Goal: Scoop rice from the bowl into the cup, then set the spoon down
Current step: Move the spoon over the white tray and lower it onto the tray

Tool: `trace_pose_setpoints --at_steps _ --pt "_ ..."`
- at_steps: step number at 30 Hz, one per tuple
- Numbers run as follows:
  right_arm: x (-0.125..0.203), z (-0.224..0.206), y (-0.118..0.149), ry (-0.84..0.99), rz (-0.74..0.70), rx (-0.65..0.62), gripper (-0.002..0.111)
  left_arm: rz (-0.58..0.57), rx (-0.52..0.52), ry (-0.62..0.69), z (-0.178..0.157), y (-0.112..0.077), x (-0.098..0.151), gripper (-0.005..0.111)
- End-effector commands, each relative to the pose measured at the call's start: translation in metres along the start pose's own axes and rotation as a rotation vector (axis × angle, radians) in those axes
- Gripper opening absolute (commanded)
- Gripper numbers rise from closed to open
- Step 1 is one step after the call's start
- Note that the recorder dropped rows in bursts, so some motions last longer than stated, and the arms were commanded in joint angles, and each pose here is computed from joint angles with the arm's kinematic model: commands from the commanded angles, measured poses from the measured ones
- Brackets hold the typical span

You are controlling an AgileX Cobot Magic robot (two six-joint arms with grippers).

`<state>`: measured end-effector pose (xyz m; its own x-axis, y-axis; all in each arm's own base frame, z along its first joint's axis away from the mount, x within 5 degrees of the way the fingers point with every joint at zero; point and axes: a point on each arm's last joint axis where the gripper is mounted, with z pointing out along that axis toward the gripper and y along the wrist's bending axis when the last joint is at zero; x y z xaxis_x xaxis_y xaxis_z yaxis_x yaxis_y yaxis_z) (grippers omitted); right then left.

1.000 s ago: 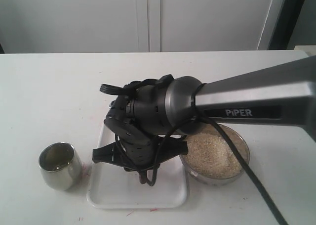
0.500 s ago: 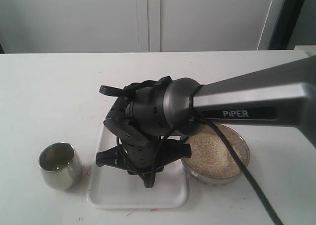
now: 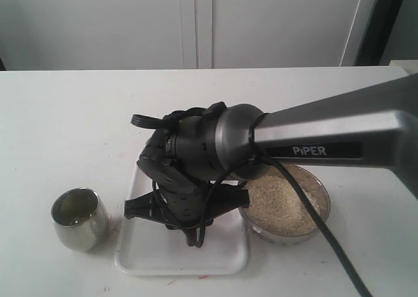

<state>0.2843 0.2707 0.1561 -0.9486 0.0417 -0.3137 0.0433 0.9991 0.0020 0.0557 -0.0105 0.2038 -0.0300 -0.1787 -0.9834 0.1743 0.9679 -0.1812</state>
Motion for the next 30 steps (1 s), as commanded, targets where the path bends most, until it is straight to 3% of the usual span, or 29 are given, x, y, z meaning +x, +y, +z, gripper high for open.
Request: trace_pose_setpoints --at_steps 1,18,26,30 --pt "-0.0042 -0.001 -0.0016 -0.01 -0.016 -0.002 0.0 -0.006 0.009 -0.008 -0.0002 -0.0008 -0.0024 0.014" --pt "-0.0002 -0.0011 -0.0039 0.034 -0.021 0.024 0.0 -0.006 0.009 -0.008 -0.0002 -0.0008 -0.0024 0.014" --pt "-0.0015 -0.001 -0.0012 0.02 -0.022 -0.006 0.021 -0.006 0.009 -0.008 -0.0002 -0.0008 -0.0024 0.014" --pt "-0.0016 -0.001 -0.0009 0.018 -0.021 -0.01 0.025 -0.006 0.009 -0.008 -0.0002 -0.0008 -0.0024 0.014"
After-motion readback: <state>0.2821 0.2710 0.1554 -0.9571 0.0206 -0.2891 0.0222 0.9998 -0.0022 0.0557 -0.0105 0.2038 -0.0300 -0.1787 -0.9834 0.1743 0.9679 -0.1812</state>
